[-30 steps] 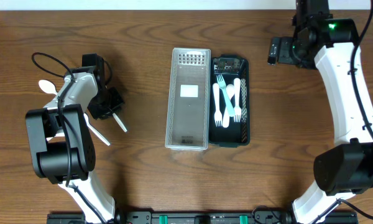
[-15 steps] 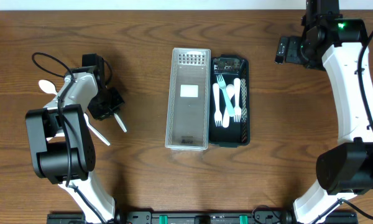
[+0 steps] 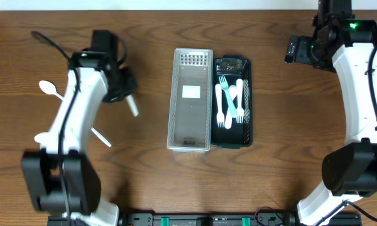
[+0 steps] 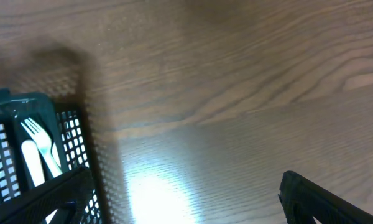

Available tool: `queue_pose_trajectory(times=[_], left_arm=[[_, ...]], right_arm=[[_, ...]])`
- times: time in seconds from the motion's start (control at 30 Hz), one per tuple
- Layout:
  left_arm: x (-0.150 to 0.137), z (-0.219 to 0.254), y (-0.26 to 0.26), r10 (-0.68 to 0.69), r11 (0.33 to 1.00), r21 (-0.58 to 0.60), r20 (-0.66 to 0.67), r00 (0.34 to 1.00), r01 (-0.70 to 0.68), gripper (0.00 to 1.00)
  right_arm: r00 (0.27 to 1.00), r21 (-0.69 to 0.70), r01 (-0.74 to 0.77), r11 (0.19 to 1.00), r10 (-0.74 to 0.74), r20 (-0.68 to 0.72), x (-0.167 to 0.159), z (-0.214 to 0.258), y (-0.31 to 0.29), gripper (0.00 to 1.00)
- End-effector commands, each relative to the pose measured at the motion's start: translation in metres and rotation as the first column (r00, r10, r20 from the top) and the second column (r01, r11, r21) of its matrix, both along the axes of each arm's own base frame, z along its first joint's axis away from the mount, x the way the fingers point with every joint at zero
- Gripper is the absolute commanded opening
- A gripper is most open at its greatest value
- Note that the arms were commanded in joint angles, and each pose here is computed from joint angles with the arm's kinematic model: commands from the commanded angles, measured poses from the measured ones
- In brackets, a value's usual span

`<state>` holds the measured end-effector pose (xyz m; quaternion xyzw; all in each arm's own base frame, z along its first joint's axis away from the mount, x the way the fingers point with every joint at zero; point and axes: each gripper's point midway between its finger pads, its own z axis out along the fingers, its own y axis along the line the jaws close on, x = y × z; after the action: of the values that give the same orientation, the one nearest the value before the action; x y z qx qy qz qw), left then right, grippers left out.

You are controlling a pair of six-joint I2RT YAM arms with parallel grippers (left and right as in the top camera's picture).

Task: Pack container
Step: 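Carry the spoon right and lower it into the white basket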

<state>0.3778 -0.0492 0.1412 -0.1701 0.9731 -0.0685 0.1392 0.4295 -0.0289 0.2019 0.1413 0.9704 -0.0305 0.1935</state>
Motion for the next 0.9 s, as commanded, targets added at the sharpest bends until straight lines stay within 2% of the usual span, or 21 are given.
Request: queue_pose_trajectory(times=[0.0,0.17,0.37,0.43,0.5,0.53,0.57,0.6,0.73,0.83,0.87], left_arm=[[-0.006,0.029,-0.048,-0.122,0.992,-0.020,0.088,0.989,0.124,0.06],[-0.015,0.024,-0.112,-0.279,0.959,-0.022,0.109,0.954,0.283,0.06],[-0.024,-0.028,-0.158,-0.388,0.921,-0.011,0.004,0.921,0.388,0.06],[-0.027,-0.047,-0.161,-0.398,0.917,-0.007,-0.044,0.916,0.398,0.16],[-0.029,-0.057,-0.162,-0.401,0.916,-0.004,-0.069,0.913,0.402,0.31],[-0.029,-0.057,-0.162,-0.401,0.916,-0.004,-0.071,0.913,0.402,0.41],[-0.028,-0.057,-0.162,-0.401,0.916,-0.004,-0.067,0.914,0.402,0.59],[-0.027,-0.054,-0.162,-0.404,0.914,-0.003,-0.058,0.913,0.405,0.64],[-0.013,-0.010,-0.165,-0.467,0.884,0.020,0.057,0.883,0.466,0.68],[0.007,0.055,-0.148,-0.434,0.900,0.131,0.202,0.878,0.415,0.74],[0.012,0.078,-0.137,-0.408,0.911,0.169,0.250,0.878,0.375,0.79]], right_arm=[[1.000,0.003,0.000,1.000,0.000,-0.007,0.000,-0.004,-0.005,0.99],[1.000,0.003,0.000,1.000,0.000,-0.006,0.001,-0.004,-0.005,0.99],[1.000,0.008,-0.002,1.000,0.002,-0.009,0.000,-0.004,-0.004,0.99],[1.000,0.023,-0.008,1.000,0.008,-0.012,-0.001,-0.004,-0.001,0.99],[1.000,0.025,-0.009,1.000,0.009,-0.015,-0.001,-0.005,-0.001,0.99],[1.000,0.025,-0.009,1.000,0.009,-0.015,-0.001,-0.005,-0.001,0.99],[1.000,0.025,-0.008,1.000,0.009,-0.016,-0.001,-0.005,-0.001,0.99],[1.000,0.025,-0.009,1.000,0.009,-0.016,-0.001,-0.005,-0.001,0.99],[1.000,0.024,-0.008,1.000,0.009,-0.015,-0.001,-0.005,-0.001,0.99],[1.000,0.024,-0.009,1.000,0.009,-0.015,-0.001,-0.005,-0.001,0.99],[1.000,0.023,-0.009,1.000,0.009,-0.015,-0.001,-0.005,-0.001,0.99]])
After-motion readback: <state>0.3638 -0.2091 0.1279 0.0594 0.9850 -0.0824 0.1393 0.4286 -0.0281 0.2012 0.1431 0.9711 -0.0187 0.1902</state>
